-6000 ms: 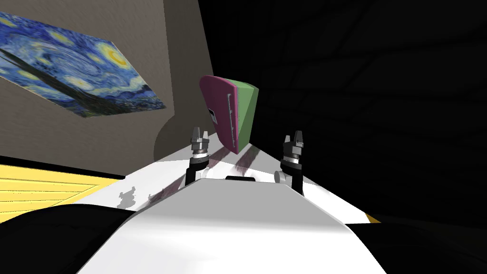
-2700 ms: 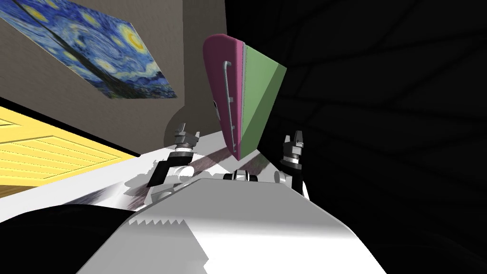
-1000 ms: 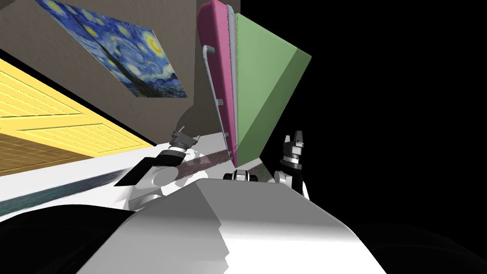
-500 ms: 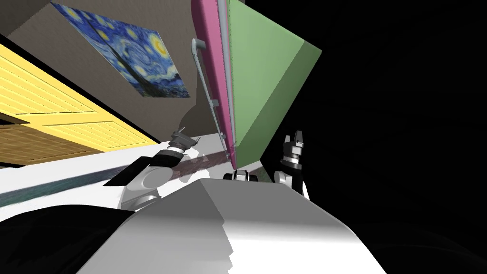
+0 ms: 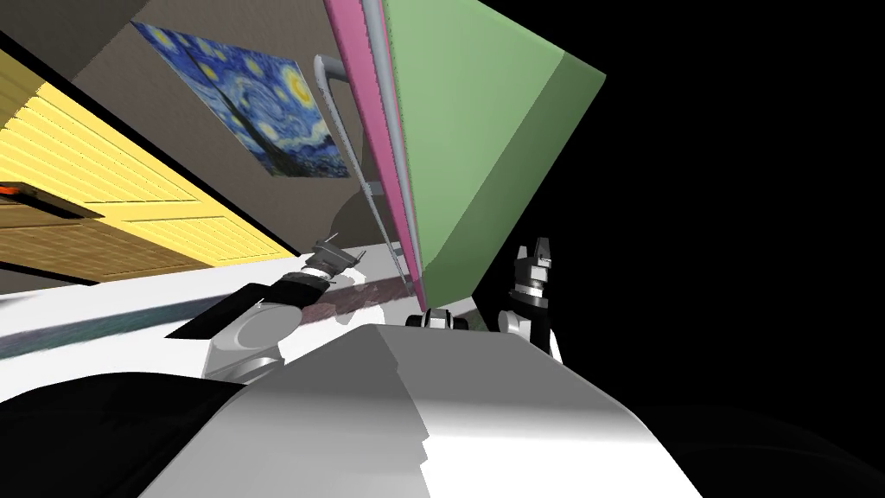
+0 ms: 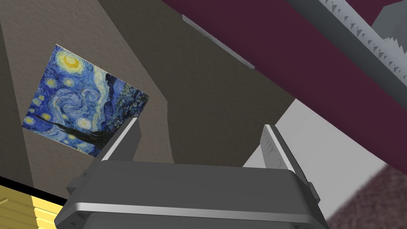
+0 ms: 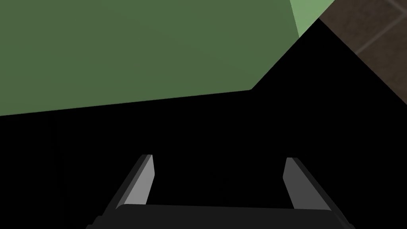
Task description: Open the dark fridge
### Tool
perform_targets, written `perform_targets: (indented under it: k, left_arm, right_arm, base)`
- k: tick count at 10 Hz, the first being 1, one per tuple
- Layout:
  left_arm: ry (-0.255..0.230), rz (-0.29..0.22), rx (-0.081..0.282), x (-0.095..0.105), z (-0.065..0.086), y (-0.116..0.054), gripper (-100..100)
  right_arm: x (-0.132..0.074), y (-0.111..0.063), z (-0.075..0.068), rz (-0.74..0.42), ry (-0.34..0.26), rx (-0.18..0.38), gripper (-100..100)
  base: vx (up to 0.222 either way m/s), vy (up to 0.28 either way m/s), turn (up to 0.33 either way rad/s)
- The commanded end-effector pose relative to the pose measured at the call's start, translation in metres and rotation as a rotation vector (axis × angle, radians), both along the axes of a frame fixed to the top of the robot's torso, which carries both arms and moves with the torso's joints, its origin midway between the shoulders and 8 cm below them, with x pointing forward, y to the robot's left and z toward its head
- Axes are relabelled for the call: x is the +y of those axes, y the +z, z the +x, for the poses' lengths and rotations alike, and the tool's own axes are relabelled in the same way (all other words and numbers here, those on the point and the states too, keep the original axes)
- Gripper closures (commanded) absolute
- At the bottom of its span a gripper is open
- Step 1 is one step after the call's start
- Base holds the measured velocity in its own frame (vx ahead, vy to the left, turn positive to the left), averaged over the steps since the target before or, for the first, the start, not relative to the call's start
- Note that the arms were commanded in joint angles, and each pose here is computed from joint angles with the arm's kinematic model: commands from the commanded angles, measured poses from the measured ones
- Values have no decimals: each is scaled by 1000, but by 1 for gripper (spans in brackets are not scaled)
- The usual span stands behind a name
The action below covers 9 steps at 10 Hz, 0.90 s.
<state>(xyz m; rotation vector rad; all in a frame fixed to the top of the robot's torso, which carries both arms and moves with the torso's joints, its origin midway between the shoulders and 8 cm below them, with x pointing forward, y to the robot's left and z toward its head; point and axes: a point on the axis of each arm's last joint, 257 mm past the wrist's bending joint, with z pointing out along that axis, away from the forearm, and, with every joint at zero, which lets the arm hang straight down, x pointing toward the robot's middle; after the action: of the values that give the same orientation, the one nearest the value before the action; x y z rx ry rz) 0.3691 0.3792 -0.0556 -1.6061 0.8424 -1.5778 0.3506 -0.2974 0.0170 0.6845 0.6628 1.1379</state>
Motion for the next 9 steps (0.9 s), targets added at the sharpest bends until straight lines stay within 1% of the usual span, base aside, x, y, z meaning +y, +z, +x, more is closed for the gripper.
perform_targets:
  k: [1, 3, 5, 7, 9]
  left_arm:
    - [-29, -30, 27, -4, -3, -3, -100]
    - [-64, -59, 50, -11, -7, -1, -100]
    - [-99, -77, 68, -19, -12, 1, -100]
    - [-128, -84, 78, -28, -16, 6, -100]
    - [-158, -81, 79, -38, -20, 13, -100]
  right_arm:
    - [0, 0, 0, 0, 0, 0, 0]
    - [0, 0, 0, 0, 0, 0, 0]
    - [0, 0, 0, 0, 0, 0, 0]
    - [0, 0, 0, 0, 0, 0, 0]
    - [0, 0, 0, 0, 0, 0, 0]
  base:
    - [94, -118, 68]
    - [79, -122, 121]
    - [100, -153, 163]
    - [74, -136, 104]
    - [40, -80, 83]
